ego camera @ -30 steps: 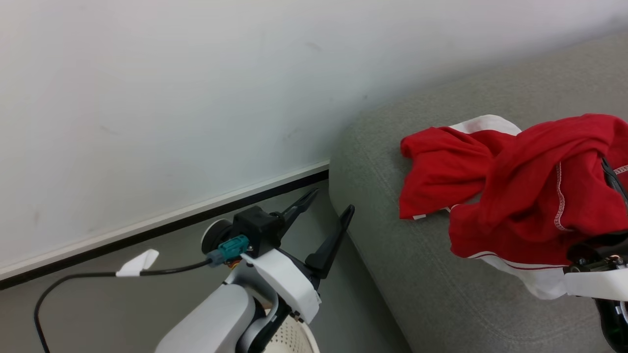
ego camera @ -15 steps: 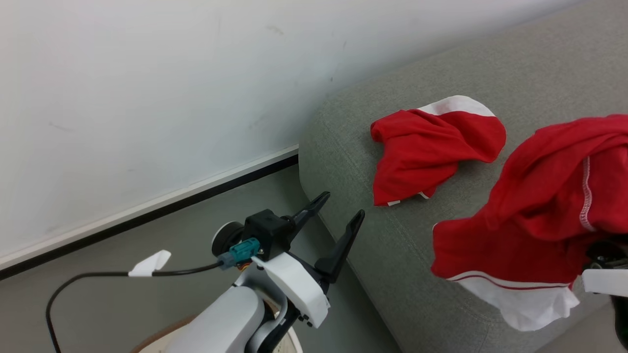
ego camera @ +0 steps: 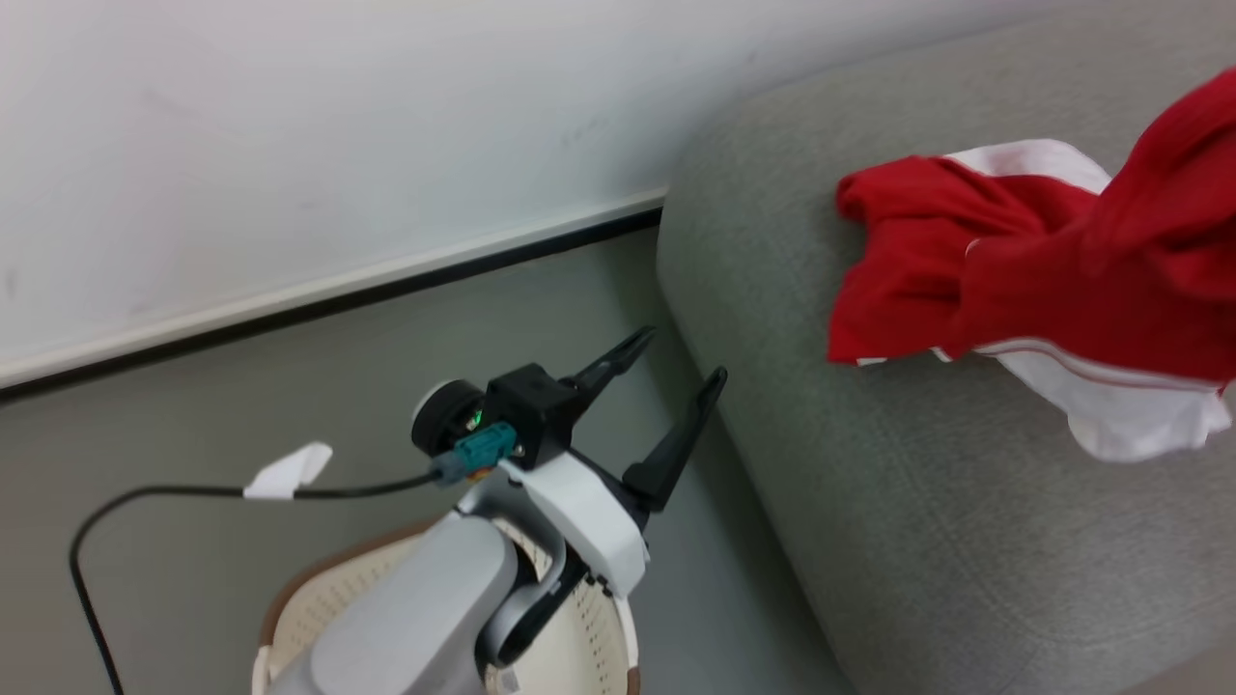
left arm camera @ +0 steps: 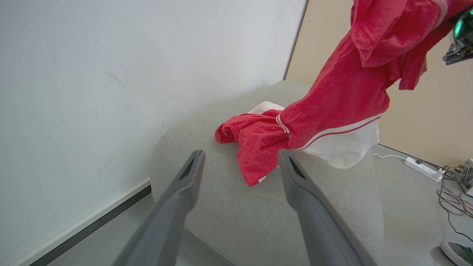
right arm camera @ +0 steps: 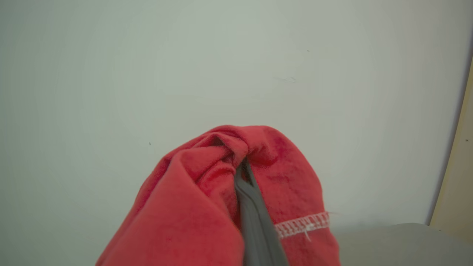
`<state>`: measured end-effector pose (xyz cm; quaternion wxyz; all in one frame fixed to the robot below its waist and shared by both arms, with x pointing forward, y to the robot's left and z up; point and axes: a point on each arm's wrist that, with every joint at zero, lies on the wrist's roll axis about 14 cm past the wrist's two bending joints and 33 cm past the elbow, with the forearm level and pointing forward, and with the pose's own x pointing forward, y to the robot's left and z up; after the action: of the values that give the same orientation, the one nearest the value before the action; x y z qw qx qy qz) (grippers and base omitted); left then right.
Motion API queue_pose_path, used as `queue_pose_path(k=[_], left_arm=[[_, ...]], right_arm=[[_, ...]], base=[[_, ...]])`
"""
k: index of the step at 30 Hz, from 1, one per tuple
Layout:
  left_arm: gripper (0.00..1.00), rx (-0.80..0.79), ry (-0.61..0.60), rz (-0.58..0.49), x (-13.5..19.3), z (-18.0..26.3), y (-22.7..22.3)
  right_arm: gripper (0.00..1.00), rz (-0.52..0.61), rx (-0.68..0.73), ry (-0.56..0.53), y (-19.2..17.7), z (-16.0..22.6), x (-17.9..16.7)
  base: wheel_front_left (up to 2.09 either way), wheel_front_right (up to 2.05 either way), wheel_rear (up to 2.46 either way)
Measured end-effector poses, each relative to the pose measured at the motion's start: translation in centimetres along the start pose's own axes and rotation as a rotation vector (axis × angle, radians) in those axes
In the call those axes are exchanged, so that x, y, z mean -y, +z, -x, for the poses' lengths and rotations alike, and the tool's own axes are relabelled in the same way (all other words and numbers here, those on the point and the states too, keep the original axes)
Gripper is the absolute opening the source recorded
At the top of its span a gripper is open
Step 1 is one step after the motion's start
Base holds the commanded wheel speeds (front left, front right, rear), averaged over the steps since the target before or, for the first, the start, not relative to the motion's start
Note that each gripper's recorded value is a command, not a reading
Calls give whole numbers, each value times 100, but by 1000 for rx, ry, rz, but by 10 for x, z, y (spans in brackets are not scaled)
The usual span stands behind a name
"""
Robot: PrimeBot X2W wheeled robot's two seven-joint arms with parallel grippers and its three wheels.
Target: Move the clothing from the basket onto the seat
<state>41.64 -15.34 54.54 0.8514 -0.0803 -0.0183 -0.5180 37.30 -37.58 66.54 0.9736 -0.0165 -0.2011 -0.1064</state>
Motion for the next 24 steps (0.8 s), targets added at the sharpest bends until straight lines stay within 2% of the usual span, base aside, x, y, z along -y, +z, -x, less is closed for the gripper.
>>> queue_pose_path(k=[4,11,14,22,23,24], left_arm=[[100,-17,37,5,-25,3,-11],[100,-53,107,34,-66,11,-36],[100,-68,137,45,-80,17,-48],[100,-101,212,73,-107,34,-72],[100,-105,219,74,-109,36,-74],[100,-110,226,75,-111,38,-76]], right_arm=[[0,41,-24,-4,-14,-34,8],[0,121,-168,-23,-76,-73,21],[0,150,-327,-39,-125,-74,27],[0,240,-689,-31,-222,-61,31],[7,245,-753,-32,-233,-54,31],[21,255,-805,-19,-244,-48,29]], base=[[0,0,0],[0,0,0],[0,0,0],[0,0,0],[0,0,0],[0,0,0]])
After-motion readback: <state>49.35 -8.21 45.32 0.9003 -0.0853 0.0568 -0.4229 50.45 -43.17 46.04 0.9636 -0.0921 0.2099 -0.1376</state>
